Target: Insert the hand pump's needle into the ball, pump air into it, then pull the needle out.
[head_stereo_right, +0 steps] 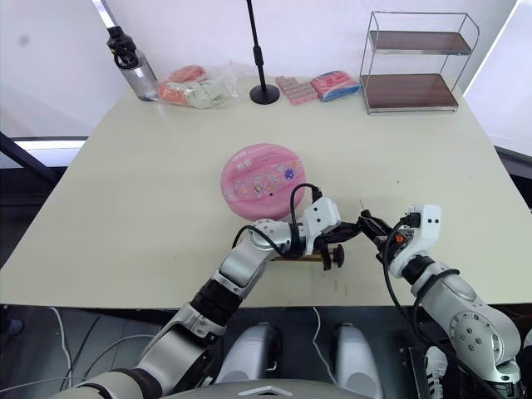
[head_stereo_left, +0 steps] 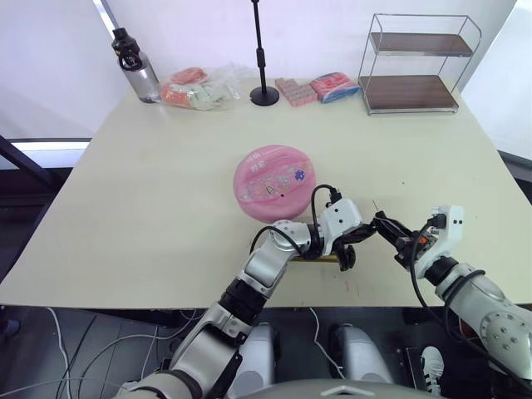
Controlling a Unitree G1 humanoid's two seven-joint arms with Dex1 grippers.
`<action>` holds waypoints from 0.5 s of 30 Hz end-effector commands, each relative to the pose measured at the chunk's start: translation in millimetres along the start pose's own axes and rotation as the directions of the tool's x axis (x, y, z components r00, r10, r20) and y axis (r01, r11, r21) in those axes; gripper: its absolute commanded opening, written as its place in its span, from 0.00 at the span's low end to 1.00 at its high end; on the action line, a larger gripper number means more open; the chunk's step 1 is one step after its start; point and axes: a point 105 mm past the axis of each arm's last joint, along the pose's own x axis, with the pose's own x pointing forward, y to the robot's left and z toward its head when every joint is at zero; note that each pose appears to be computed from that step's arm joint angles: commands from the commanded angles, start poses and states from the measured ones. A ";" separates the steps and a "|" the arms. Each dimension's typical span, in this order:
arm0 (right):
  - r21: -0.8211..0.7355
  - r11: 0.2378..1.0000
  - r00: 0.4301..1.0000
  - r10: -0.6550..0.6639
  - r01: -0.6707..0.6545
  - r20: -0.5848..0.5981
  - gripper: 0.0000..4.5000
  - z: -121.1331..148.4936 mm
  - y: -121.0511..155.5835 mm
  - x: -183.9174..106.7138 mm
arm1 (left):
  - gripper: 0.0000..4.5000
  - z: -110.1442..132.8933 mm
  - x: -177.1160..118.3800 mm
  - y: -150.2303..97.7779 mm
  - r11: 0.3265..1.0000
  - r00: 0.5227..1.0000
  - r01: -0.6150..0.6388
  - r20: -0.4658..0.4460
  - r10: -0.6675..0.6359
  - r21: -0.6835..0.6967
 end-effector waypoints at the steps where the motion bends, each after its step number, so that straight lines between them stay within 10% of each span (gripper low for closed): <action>1: -0.055 0.997 0.998 0.050 -0.047 0.041 0.08 16.2 4.8 -4.2 | 0.33 13.7 -1.7 1.5 1.000 0.999 0.003 0.052 -0.004 0.011; 9: -0.201 0.969 0.990 0.139 -0.143 -0.035 0.08 22.6 4.4 -8.1 | 0.98 39.4 -18.3 3.6 1.000 0.992 0.001 0.129 -0.004 0.025; 15: -0.350 0.896 0.962 0.248 -0.274 -0.118 0.08 17.1 8.9 -13.8 | 1.00 61.8 -49.8 9.2 1.000 0.985 -0.004 0.171 -0.001 0.027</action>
